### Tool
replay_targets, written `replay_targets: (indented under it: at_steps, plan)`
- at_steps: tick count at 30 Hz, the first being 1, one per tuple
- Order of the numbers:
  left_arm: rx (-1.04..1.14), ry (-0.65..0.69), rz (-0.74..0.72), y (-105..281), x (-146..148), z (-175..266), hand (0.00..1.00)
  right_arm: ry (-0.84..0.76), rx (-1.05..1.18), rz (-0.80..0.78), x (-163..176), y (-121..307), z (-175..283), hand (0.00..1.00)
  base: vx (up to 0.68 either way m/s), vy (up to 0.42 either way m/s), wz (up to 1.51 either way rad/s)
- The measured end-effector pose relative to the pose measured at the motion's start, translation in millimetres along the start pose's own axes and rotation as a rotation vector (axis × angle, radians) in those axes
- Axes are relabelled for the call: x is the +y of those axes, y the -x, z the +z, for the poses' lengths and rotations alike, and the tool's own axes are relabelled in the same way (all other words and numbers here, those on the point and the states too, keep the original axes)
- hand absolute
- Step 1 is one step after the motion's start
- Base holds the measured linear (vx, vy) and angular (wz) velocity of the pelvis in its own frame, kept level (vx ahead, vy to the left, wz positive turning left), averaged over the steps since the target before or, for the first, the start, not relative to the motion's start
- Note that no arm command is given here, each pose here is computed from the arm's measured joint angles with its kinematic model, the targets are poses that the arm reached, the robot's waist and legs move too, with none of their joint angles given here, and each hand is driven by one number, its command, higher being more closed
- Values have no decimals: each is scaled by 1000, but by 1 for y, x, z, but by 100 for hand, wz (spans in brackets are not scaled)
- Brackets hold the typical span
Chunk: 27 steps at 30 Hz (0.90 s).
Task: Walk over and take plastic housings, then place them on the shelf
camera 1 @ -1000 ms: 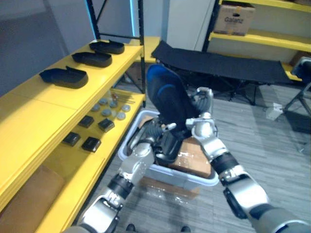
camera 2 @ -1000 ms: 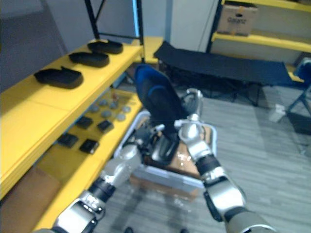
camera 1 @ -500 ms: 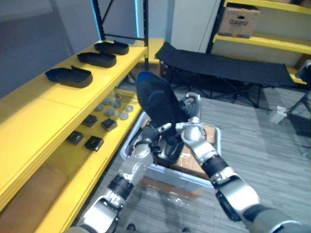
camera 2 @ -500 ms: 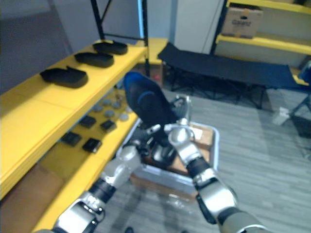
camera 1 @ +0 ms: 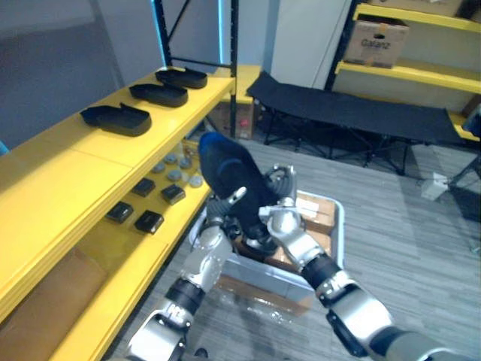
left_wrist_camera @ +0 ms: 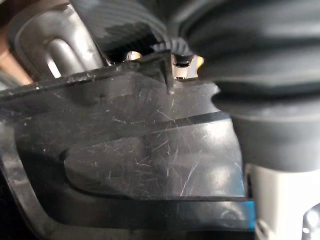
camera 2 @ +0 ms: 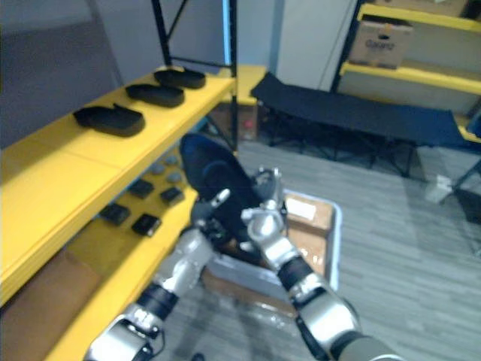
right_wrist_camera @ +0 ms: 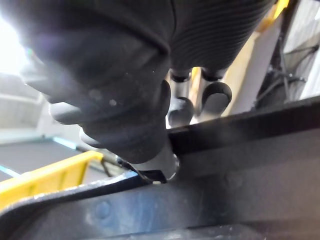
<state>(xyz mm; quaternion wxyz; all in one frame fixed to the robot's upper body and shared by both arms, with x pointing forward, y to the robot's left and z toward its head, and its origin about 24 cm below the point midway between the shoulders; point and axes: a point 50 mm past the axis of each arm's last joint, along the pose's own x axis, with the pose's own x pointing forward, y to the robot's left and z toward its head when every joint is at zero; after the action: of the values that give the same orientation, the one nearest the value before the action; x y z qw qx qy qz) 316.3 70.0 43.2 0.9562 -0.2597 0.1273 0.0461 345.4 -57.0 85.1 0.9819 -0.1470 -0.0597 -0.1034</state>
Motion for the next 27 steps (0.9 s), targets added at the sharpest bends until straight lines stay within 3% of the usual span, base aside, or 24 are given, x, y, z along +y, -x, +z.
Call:
replay_targets:
  at_steps: [12,21,27]
  plan:
    - [-3,51,29,-2,6,-5,100,-39,-22,26,5,13,2,100,-4,0,-3]
    - [-14,184,2,2,-1,-8,100,-75,-75,15,-2,15,9,100,-1,0,0]
    - [-21,182,-33,4,-6,-9,100,-80,-99,6,-10,16,8,100,-3,-2,-10]
